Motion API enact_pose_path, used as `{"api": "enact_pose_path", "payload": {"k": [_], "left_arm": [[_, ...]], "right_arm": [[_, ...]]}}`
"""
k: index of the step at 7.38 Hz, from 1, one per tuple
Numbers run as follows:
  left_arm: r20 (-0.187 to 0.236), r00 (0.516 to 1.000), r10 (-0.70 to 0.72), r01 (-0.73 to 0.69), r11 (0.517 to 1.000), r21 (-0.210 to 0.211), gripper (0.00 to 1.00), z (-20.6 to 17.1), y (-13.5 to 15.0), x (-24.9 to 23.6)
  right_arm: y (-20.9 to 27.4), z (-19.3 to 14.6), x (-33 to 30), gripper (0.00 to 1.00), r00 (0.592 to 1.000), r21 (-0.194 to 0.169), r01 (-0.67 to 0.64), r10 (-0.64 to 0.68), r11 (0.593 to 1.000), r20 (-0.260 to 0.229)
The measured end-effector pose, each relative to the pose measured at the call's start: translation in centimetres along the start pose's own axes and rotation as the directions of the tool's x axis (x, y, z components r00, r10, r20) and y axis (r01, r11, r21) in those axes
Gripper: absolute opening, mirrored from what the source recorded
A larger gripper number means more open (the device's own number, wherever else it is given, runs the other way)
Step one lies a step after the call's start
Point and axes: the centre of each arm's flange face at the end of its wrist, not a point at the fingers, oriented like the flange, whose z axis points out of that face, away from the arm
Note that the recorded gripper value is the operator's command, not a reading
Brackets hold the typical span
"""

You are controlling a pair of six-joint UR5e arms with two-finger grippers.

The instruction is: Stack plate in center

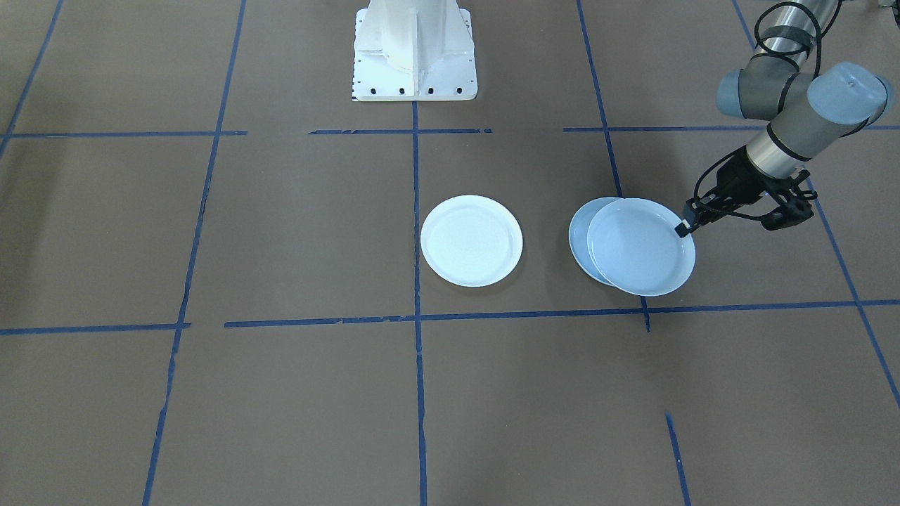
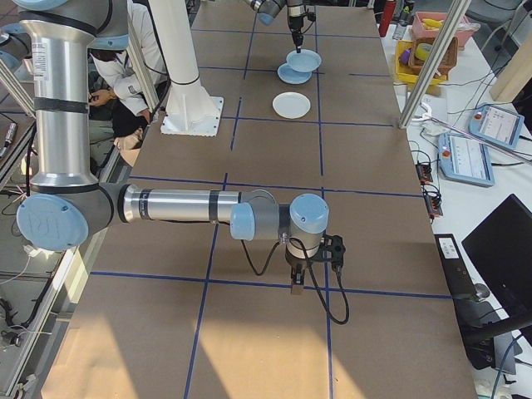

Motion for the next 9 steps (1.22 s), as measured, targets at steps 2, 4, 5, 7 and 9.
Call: {"api": "enact_pose_path", "payload": {"k": [2, 4, 5, 7, 9], "left_arm": [[-0.01, 1.0, 0.004, -0.005, 1.0, -0.021, 1.0, 0.0, 0.7, 0.8], [-0.049, 0.999, 0.008, -0.011, 0.998, -0.068, 1.0, -2.1, 2.4, 4.6], [-0.055, 0.998, -0.003, -0.002, 0.996, -0.089, 1.0, -3.2, 3.8, 8.0], [-0.043, 0.998, -0.051, 0.046, 0.993, -0.113, 1.0, -2.2, 7.4, 15.7], [-0.018, 0.996, -0.089, 0.088, 0.993, -0.077, 1.0, 2.6, 9.9, 20.2]], "right_arm": [[0.0, 0.0, 0.0, 1.0, 1.0, 0.0, 0.0, 0.0, 1.0, 0.001], [0.0, 0.0, 0.0, 1.0, 1.0, 0.0, -0.001, 0.001, 1.0, 0.001], [0.0, 0.0, 0.0, 1.0, 1.0, 0.0, 0.0, 0.0, 1.0, 0.0], [0.0, 0.0, 0.0, 1.0, 1.0, 0.0, 0.0, 0.0, 1.0, 0.0], [0.0, 0.0, 0.0, 1.0, 1.0, 0.0, 0.0, 0.0, 1.0, 0.0]]}}
